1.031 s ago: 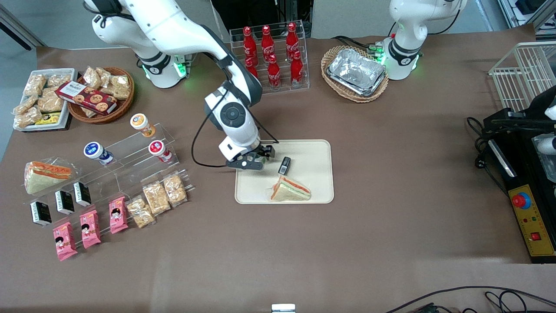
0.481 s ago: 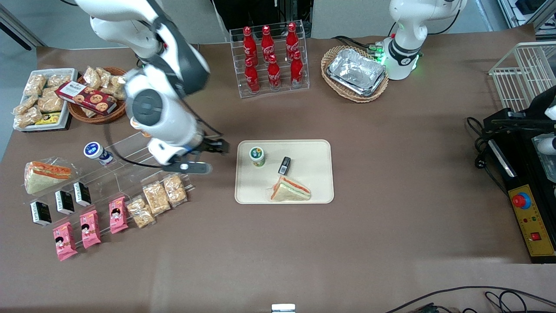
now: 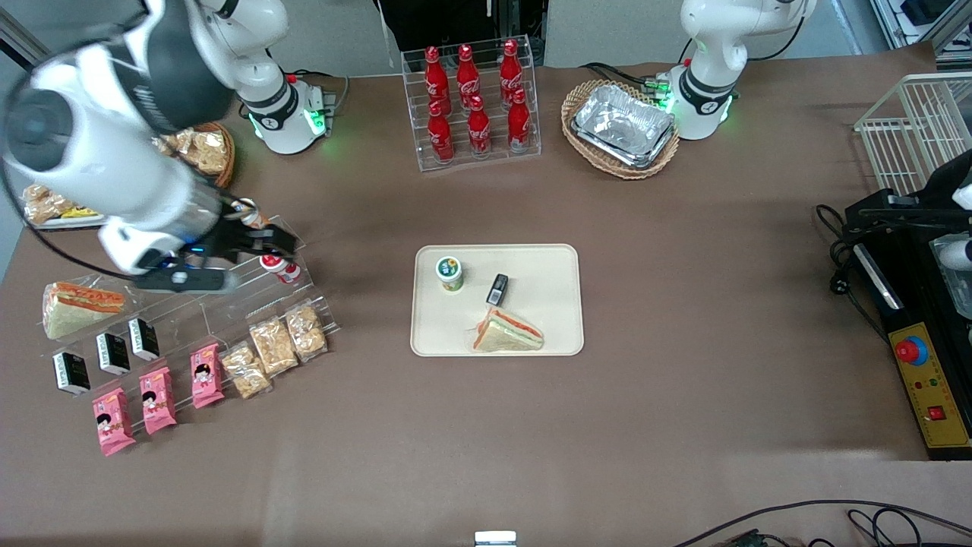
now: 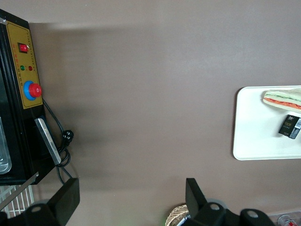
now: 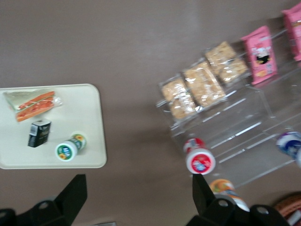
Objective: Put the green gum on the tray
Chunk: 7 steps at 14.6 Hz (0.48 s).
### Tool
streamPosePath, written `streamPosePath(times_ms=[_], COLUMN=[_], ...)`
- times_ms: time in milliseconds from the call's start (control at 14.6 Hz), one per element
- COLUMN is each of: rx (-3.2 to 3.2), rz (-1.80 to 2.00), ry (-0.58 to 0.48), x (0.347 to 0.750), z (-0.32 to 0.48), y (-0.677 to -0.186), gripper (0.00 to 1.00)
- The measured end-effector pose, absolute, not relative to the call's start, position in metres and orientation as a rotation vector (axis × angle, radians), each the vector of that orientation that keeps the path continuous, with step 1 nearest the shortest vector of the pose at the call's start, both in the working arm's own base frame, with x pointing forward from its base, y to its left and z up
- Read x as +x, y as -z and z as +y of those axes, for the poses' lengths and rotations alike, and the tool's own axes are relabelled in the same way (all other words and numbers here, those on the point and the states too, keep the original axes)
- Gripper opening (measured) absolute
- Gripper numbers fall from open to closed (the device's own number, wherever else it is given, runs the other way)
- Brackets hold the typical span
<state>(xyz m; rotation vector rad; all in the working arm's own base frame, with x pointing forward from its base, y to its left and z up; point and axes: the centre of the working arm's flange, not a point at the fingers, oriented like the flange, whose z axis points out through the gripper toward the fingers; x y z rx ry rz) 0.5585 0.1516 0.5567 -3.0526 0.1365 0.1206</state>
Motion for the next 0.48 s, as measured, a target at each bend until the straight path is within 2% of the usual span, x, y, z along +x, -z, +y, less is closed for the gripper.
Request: streamPosePath(times_ms=[481], rx=[-3.068], rz=[0.143], ry=[-0.094], x=[0.563], z=[0.023], y=[-0.609], gripper=[1.00])
